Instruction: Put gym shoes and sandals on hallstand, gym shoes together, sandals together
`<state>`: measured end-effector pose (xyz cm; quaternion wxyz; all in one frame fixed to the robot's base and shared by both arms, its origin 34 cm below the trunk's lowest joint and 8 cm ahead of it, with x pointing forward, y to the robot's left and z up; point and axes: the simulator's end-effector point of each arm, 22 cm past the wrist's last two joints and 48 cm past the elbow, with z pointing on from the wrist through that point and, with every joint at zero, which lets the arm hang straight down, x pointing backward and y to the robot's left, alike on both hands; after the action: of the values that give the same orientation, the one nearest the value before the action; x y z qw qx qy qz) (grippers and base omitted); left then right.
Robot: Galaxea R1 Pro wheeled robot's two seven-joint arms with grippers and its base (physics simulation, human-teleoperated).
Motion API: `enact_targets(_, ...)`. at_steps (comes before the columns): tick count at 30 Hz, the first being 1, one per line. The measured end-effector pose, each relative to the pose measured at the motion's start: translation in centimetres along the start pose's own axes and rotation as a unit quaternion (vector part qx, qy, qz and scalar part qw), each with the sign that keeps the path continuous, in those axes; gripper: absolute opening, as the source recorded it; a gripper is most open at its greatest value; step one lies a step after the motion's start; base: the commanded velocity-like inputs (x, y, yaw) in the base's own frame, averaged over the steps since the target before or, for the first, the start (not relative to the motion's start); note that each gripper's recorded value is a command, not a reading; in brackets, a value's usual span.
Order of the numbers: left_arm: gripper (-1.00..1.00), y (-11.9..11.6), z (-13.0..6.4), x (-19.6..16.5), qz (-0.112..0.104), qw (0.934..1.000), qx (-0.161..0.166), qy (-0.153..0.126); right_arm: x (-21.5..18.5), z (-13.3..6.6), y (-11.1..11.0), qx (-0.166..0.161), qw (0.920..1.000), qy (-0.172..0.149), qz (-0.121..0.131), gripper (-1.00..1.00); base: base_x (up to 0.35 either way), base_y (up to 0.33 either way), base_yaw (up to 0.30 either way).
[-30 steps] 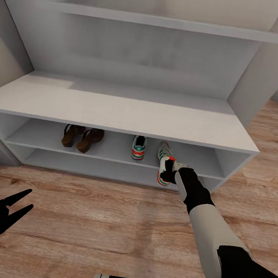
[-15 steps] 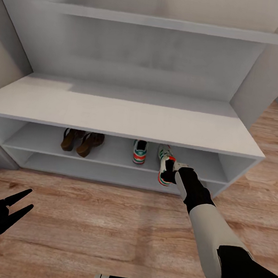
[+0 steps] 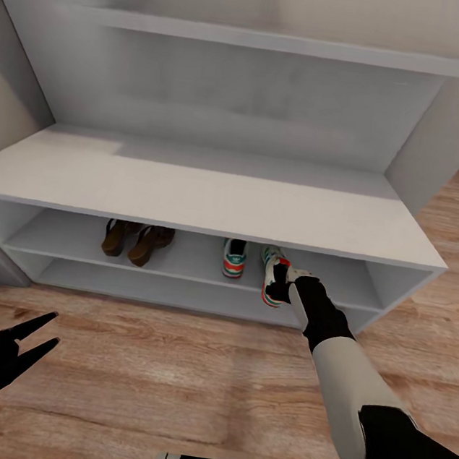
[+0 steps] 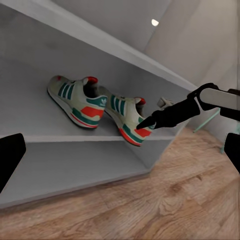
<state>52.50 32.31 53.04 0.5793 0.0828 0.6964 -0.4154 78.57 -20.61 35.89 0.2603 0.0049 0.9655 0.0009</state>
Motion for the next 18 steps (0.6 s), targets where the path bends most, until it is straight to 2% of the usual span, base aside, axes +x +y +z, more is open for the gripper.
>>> enact_targets(14,1.00,-0.30,0.40,0.23,-0.002,1.0000,0.007,0.003,-0.04,-0.02,0.04,-0.001,1.0000,0.000,0.001,-1.00,0.009,0.006,0.000)
enact_targets(18,1.00,-0.90,1.09,0.61,-0.005,0.9997,0.021,0.009,-0.02,-0.09,0.10,-0.002,1.0000,0.000,0.002,-1.00,0.073,0.035,0.000)
